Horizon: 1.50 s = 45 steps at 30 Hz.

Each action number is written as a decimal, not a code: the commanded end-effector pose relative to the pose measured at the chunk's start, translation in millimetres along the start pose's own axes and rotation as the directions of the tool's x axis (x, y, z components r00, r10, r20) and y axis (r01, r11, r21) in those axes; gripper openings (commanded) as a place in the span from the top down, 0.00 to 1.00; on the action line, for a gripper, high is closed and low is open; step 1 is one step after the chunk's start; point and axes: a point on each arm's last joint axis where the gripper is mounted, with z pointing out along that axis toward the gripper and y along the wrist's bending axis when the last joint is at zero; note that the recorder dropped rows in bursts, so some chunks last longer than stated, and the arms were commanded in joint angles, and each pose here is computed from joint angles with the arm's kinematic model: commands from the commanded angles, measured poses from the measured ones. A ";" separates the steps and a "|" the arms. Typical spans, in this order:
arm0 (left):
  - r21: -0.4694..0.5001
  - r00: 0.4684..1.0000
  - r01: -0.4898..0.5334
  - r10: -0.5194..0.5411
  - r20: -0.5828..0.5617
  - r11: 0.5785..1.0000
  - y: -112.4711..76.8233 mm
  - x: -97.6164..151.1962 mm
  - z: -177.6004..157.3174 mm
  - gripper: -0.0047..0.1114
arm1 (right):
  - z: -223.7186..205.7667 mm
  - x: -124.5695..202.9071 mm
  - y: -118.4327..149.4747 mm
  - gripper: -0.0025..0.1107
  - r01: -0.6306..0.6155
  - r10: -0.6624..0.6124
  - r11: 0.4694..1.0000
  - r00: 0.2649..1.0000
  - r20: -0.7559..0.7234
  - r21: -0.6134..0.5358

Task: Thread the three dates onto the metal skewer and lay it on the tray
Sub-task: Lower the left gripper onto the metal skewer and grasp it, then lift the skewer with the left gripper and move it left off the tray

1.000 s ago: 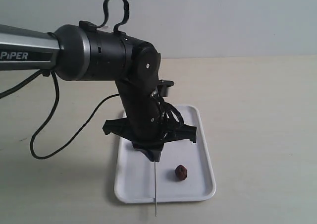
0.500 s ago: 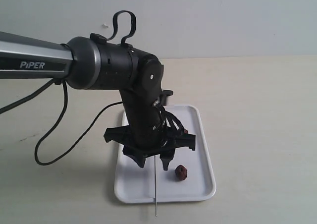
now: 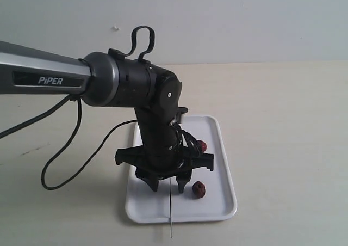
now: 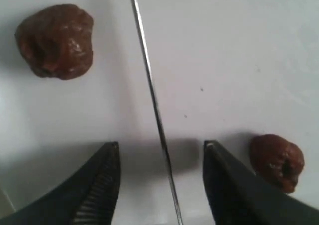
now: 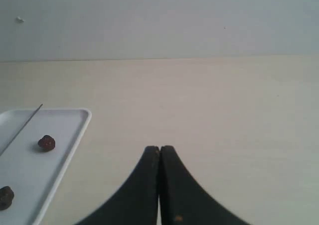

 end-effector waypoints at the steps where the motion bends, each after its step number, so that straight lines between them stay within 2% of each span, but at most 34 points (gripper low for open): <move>1: 0.008 1.000 0.002 -0.002 0.015 1.000 -2.0 -2.6 4.4 0.52 | 0.0 0.0 -0.2 0.98 0.001 -0.001 1.000 1.000 0.008 0.004; 4: 0.009 1.000 0.002 -0.002 0.018 1.000 -2.2 -2.8 4.4 0.55 | 0.0 0.0 -0.2 0.98 0.001 -0.001 1.000 1.000 0.008 0.004; 10: 0.005 1.000 0.002 -0.002 0.011 1.000 -1.8 -2.3 4.4 0.84 | 0.0 0.0 -0.2 0.98 0.001 -0.001 1.000 1.000 0.008 0.004; 13: 0.003 1.000 0.003 -0.003 0.004 1.000 -1.6 -1.6 4.4 0.95 | 0.0 0.0 -0.2 0.98 0.001 -0.001 1.000 1.000 0.008 0.004; 17: 0.002 1.000 -0.009 0.009 0.003 1.000 -1.5 -1.5 4.4 0.96 | 0.0 0.0 -0.2 0.98 0.001 -0.001 1.000 1.000 0.008 0.004; 23: 0.007 0.995 -0.098 0.098 0.015 0.995 -2.0 -1.1 -3.4 0.96 | 0.0 0.0 -0.2 0.98 0.001 -0.001 1.000 1.000 0.008 0.004; 28: 0.032 0.986 -0.156 0.153 0.066 0.987 -0.8 -0.5 -35.0 0.96 | 0.0 0.0 -0.2 0.98 0.001 -0.001 1.000 1.000 0.008 0.004; 31: 0.030 0.962 -0.256 0.252 0.105 0.966 1.4 3.9 -63.6 0.96 | 0.0 0.0 -0.2 0.98 0.001 -0.001 1.000 1.000 0.008 0.004; 34: -0.025 0.935 -0.338 0.338 0.106 0.941 8.7 11.5 -89.3 0.96 | 0.0 0.0 -0.2 0.98 0.001 -0.001 1.000 1.000 0.008 0.004; 39: -0.224 0.904 -0.394 0.420 0.079 0.891 33.2 23.6 -131.8 0.96 | 0.0 0.0 -0.2 0.98 0.001 -0.001 1.000 1.000 0.008 0.004; 43: -0.286 0.875 -0.430 0.474 0.103 0.856 45.5 33.6 -148.7 0.96 | 0.0 0.0 -0.2 0.98 0.001 -0.001 1.000 1.000 0.008 0.004; 45: -0.281 0.877 -0.435 0.473 0.086 0.856 50.4 41.8 -147.3 0.96 | 0.0 0.0 -0.2 0.98 0.001 -0.001 1.000 1.000 0.008 0.004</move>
